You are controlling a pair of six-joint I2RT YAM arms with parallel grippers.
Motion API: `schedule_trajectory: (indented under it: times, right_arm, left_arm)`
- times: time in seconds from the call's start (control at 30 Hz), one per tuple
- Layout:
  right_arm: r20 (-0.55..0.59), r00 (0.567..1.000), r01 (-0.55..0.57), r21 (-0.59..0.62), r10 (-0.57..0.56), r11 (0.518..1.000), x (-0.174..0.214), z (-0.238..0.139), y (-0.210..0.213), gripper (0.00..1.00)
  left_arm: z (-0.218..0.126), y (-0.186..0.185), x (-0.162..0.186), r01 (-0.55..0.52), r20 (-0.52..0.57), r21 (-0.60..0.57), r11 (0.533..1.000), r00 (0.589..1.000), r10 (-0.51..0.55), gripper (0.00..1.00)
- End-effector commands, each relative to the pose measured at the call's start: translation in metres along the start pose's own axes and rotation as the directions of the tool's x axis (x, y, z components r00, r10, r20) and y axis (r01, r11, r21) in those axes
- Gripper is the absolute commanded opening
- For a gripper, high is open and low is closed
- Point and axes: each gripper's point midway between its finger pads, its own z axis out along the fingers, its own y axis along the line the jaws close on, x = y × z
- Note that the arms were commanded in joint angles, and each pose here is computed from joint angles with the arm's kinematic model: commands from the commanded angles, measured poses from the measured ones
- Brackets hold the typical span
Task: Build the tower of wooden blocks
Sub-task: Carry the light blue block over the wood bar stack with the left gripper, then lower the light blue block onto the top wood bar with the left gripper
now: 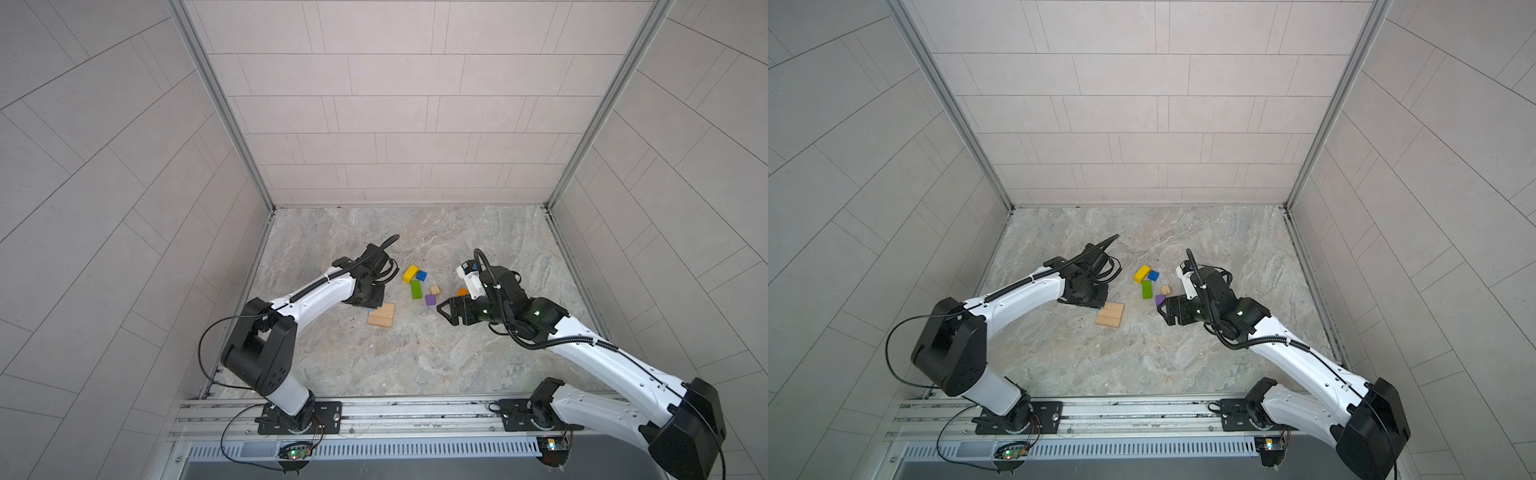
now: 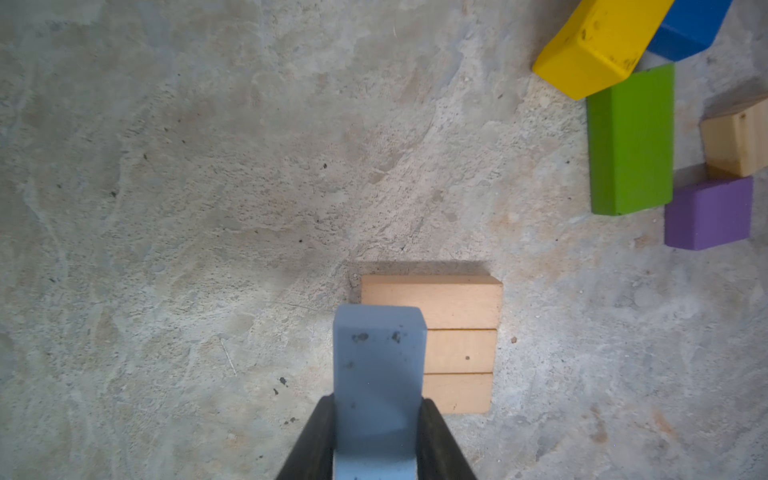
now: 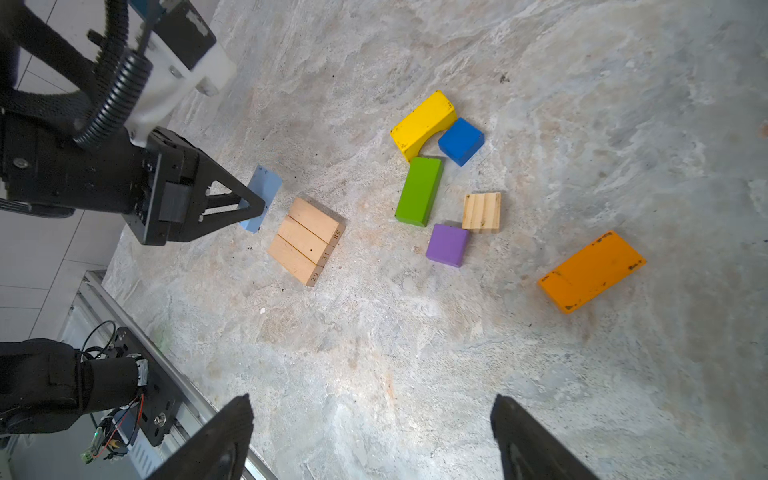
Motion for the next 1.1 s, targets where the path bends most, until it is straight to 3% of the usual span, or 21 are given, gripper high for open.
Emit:
schedule_trajectory:
  times: [0.0, 1.07]
  right_arm:
    - [0.037, 0.999, -0.007, -0.043, 0.008, 0.999, -0.007, -0.005, 0.008, 0.91]
    - [0.02, 1.0, -0.02, -0.025, 0.02, 0.999, 0.002, -0.003, 0.002, 0.91]
  left_arm:
    - [-0.006, -0.007, 0.002, 0.005, 0.032, 0.02, 1.0, 0.999, -0.005, 0.25]
    - [0.019, -0.014, 0.02, 0.007, 0.012, 0.008, 1.0, 1.0, -0.007, 0.26]
